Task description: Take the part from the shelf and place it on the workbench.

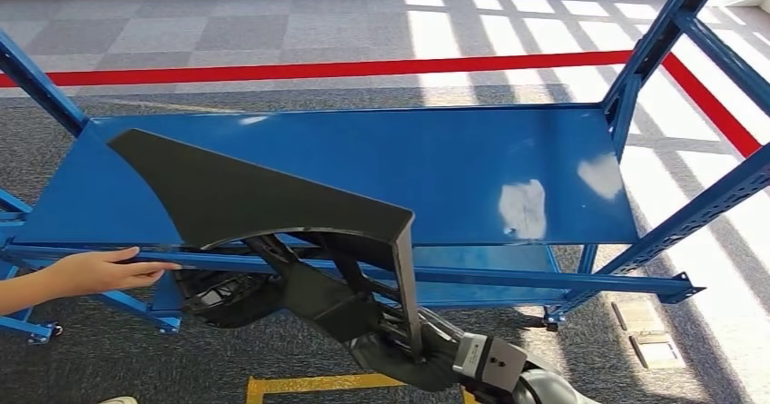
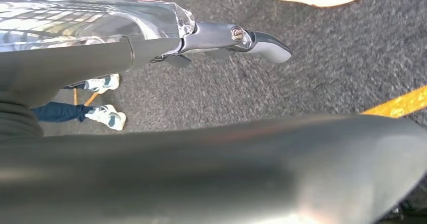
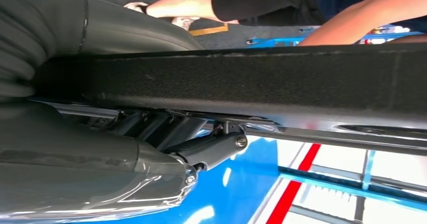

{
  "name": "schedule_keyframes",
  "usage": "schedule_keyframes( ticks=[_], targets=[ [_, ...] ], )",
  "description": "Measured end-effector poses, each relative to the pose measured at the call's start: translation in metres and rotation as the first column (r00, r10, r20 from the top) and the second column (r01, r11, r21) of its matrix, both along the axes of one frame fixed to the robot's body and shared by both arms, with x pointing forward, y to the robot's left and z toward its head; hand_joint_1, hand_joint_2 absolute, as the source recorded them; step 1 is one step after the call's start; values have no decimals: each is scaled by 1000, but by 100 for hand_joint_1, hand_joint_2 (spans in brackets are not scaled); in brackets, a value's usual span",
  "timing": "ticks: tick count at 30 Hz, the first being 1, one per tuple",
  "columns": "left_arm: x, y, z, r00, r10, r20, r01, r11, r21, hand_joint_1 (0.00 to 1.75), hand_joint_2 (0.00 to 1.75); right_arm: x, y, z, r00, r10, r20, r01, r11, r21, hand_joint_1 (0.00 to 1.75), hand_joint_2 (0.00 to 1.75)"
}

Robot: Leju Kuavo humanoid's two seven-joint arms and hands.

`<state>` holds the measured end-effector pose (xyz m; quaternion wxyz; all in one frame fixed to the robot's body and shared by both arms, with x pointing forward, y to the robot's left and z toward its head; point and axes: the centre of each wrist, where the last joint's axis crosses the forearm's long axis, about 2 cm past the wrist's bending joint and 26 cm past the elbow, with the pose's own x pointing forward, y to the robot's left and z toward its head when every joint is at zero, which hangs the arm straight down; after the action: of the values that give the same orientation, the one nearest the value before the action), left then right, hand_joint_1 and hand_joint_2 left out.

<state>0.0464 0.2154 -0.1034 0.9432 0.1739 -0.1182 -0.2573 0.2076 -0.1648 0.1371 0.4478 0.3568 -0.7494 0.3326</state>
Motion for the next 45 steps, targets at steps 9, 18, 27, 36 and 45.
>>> schedule_keyframes(
  ticks=[9, 18, 27, 36, 45],
  targets=[
    [5, 15, -1, 996, -80, 47, 80, 997, 10, 0, 0, -12, 4, -10, 996, -87, 16, 86, 995, 44, 175, 175],
    [9, 12, -1, 985, -166, 42, 167, 986, -7, 0, 0, -36, 1, -22, 989, -147, -22, 148, 989, 28, 175, 175],
    [11, 10, -1, 968, -246, 42, 247, 969, -14, 0, 0, -49, 0, -23, 983, -180, -36, 181, 983, 28, 175, 175],
    [13, 11, 0, 964, -251, 88, 252, 968, 1, 0, 0, -35, 4, -13, 990, -141, -9, 142, 989, 37, 175, 175],
    [11, 7, 0, 958, -252, 134, 255, 967, -6, 0, 175, -23, 7, -10, 992, -126, -1, 126, 991, 40, 175, 175]
  ],
)
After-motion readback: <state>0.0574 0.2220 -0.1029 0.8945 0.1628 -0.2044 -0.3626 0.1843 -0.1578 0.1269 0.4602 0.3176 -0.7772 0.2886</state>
